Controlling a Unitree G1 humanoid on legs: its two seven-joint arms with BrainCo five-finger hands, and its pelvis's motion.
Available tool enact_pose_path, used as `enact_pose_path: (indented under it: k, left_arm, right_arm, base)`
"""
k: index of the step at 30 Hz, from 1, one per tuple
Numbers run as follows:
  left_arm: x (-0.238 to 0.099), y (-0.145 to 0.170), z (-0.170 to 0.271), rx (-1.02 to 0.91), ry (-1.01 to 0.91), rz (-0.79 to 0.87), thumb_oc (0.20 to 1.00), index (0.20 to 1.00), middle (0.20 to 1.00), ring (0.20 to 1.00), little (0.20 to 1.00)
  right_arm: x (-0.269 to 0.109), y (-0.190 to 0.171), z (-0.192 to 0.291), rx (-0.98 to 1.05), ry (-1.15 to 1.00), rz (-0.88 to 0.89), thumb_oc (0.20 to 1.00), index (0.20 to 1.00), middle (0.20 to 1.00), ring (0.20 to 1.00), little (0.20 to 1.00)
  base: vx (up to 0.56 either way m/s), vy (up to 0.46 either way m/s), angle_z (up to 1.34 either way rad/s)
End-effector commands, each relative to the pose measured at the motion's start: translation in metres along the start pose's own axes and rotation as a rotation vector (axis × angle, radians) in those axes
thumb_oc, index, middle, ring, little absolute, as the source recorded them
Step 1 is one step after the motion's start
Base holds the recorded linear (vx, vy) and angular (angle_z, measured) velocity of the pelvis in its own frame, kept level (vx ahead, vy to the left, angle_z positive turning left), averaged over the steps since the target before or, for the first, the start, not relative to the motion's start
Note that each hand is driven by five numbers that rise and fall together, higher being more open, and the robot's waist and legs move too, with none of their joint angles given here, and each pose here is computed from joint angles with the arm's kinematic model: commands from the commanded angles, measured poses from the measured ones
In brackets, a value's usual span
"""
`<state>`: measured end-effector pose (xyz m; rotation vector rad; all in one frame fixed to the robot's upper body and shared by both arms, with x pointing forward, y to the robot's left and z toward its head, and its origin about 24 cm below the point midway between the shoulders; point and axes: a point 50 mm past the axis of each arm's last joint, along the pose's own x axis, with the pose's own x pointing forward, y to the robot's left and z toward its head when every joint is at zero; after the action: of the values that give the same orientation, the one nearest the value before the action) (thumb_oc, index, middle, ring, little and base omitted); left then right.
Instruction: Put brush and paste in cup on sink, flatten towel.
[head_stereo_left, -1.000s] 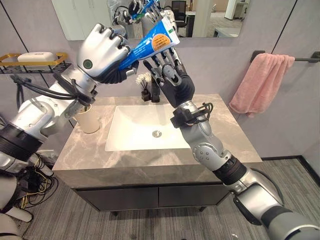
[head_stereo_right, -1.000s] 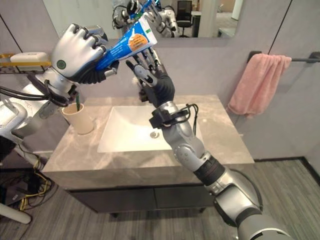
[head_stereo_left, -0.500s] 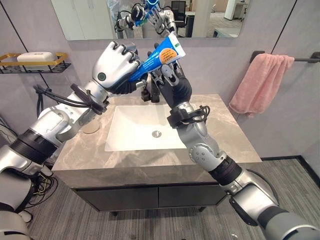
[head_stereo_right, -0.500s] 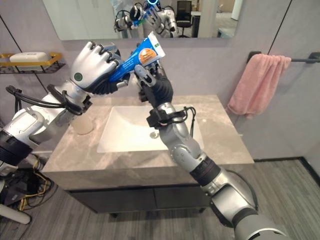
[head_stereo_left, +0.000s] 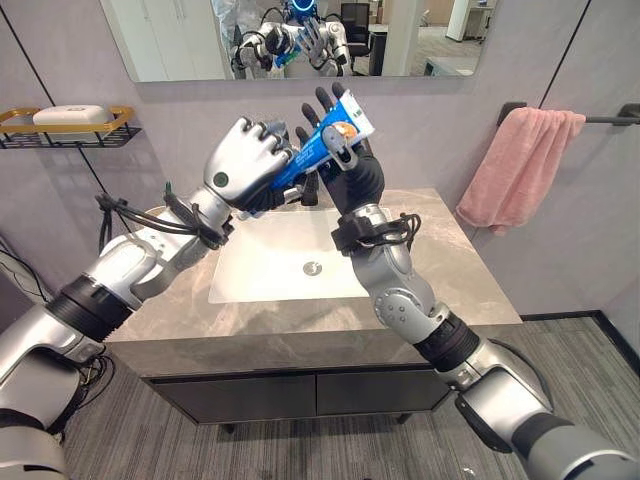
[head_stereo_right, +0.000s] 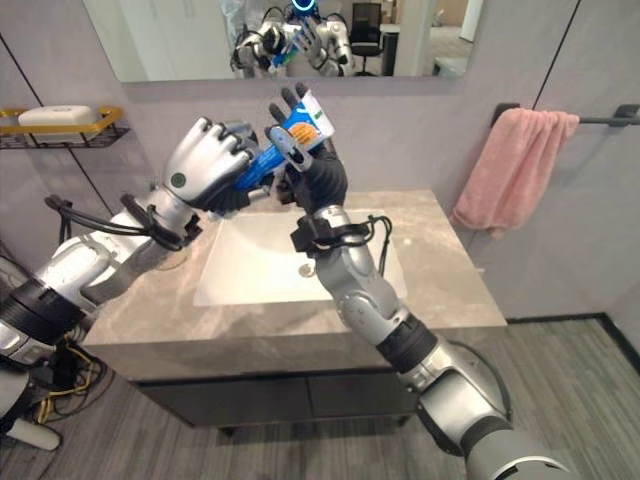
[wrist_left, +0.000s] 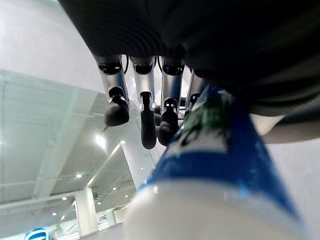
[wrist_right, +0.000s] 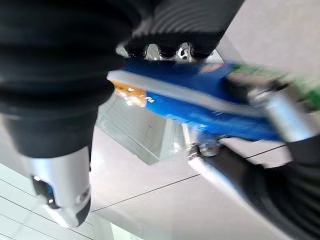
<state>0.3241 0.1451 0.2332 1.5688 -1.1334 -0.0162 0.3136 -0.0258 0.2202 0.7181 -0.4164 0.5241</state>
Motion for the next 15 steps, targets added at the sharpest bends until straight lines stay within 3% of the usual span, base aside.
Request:
enact_pose_path:
  k: [1, 13, 14, 15]
  left_arm:
    - [0.0126, 0.0154, -0.0116, 0.007, 0.031, 0.067, 0.2, 0.2, 0.2, 0.2, 0.2]
    - [0.0193, 0.0167, -0.0037, -0.064, 0.041, 0.123, 0.2, 0.2, 0.2, 0.2, 0.2]
    - [0.0201, 0.0176, -0.0036, -0.065, 0.041, 0.128, 0.2, 0.2, 0.2, 0.2, 0.2]
    - [0.0208, 0.0181, -0.0037, -0.069, 0.045, 0.135, 0.2, 0.2, 0.2, 0.2, 0.2]
  right_arm:
    - [0.0198, 0.0274, 0.0235, 0.038, -0.18, 0.071, 1.0, 1.0, 1.0, 1.0, 1.0]
    - [0.0154, 0.0283, 0.0197, 0.046, -0.181, 0.058, 1.0, 1.0, 1.0, 1.0, 1.0]
    - [0.0151, 0.0275, 0.02, 0.048, -0.182, 0.055, 0.592, 0.592, 0.592, 0.592, 0.592]
    - [0.0146, 0.0269, 0.0195, 0.052, -0.182, 0.051, 0.235, 0.235, 0.235, 0.235, 0.235]
  base:
    - [0.0, 0.0, 0.0]
    - [0.0, 0.0, 0.0]
    - [0.0, 0.0, 0.0]
    - [0.0, 0.0, 0.0]
